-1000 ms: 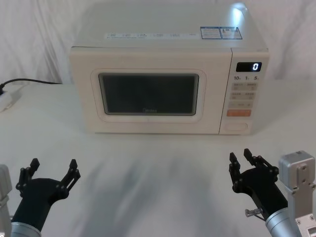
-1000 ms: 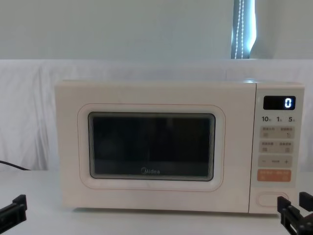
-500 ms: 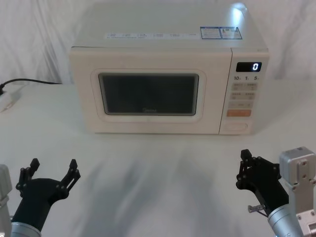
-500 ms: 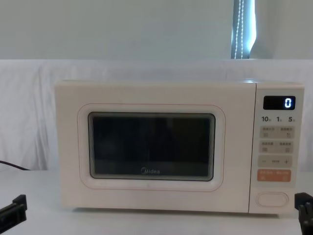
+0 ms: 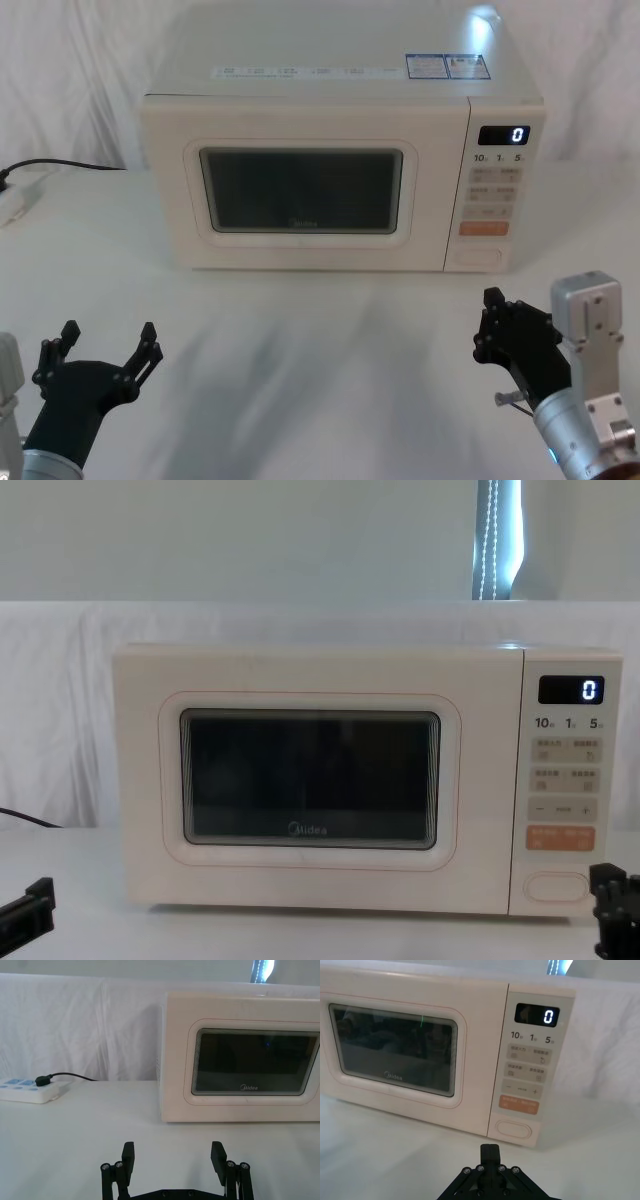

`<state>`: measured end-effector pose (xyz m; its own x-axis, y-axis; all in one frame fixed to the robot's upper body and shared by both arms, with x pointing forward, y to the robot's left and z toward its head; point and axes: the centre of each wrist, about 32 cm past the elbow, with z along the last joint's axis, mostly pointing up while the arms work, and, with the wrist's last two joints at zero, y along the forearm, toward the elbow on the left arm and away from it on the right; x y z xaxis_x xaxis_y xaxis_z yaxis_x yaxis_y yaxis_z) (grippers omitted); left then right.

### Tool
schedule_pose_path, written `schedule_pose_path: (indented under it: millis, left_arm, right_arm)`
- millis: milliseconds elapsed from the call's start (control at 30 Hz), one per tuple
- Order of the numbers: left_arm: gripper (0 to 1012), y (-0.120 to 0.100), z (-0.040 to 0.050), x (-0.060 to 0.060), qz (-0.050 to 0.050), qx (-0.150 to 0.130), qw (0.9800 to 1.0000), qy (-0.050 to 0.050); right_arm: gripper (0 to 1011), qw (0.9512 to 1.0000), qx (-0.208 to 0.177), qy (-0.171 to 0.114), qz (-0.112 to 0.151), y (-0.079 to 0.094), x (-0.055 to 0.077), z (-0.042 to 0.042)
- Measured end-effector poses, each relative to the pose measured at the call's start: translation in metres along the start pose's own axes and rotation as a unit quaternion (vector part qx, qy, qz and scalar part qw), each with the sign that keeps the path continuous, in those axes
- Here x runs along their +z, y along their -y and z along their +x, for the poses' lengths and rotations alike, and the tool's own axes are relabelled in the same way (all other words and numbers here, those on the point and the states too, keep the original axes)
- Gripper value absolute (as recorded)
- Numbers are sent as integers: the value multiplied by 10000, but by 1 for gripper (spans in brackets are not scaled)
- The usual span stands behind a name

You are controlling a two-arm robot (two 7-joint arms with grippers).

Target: Press the button to open the microwave door with one hand; close the microwave door with the other hand.

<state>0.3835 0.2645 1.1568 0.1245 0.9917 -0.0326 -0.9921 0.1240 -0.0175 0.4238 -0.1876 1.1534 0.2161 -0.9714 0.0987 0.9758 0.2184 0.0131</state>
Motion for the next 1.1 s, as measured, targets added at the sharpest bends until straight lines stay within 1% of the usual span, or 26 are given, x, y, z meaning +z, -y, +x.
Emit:
schedule_pose_path:
  millis: [133, 300, 533, 667, 867, 1100]
  left_arm:
    - [1001, 0, 0, 0, 0, 0, 10000, 1]
    - [1001, 0, 0, 0, 0, 0, 10000, 0]
    - [1001, 0, 0, 0, 0, 0, 10000, 0]
    - [1001, 0, 0, 0, 0, 0, 10000, 0]
    - [1001, 0, 0, 0, 0, 0, 10000, 0]
    - [1001, 0, 0, 0, 0, 0, 10000, 0]
  right_arm:
    - [0, 10000, 4, 9, -33, -81, 18, -1]
    - [0, 9999, -8, 54, -113, -237, 41, -2]
    - [0, 9997, -59, 31, -250, -419, 24, 5]
    - [0, 9994, -100, 25, -334, -531, 4, 22]
    - [0, 9990, -134, 47, -417, -640, -22, 47]
    - [0, 9986, -169, 67, -488, -719, -54, 68]
